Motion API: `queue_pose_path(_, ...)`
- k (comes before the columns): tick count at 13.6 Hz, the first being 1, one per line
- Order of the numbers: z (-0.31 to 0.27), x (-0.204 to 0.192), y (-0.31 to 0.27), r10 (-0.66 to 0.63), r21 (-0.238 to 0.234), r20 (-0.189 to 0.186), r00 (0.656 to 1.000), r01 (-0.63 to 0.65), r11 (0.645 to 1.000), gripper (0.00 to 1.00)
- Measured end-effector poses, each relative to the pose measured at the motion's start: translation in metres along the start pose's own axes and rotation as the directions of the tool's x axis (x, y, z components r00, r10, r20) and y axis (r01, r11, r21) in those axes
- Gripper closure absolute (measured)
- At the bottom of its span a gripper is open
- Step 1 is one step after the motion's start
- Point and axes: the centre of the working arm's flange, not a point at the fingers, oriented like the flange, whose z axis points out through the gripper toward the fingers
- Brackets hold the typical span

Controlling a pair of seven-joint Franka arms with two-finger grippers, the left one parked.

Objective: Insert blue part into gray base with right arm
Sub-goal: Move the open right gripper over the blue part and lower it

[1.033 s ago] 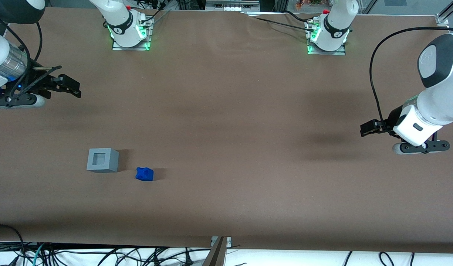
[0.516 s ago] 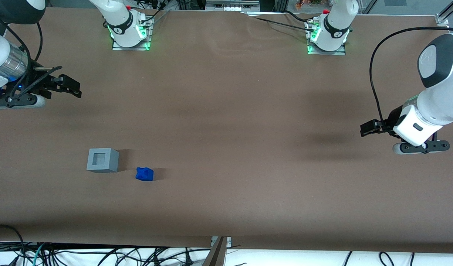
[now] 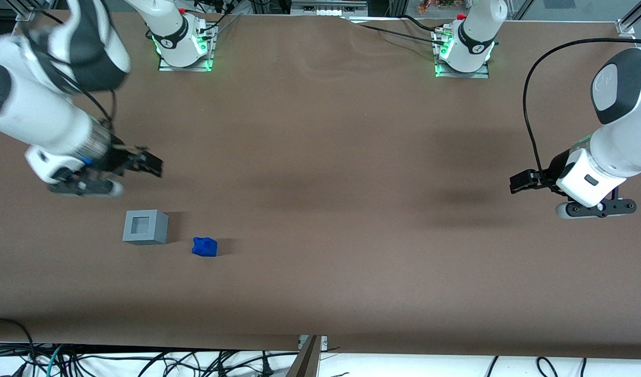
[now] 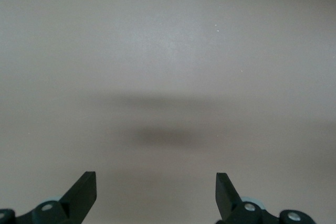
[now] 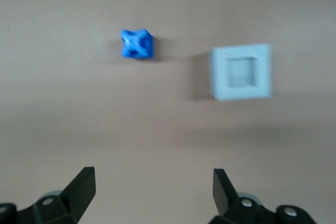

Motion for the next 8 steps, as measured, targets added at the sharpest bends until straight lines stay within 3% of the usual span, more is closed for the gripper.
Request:
queue_pose_path(4,0.103,0.038,-0.031,-0.001,0.036,-0.033,0.999,0.003,0.999,0.01)
queue_pose_path(8,0.138,0.074,-0.025,0.025,0.050,-0.056,0.998,-0.022,0.999,0.01)
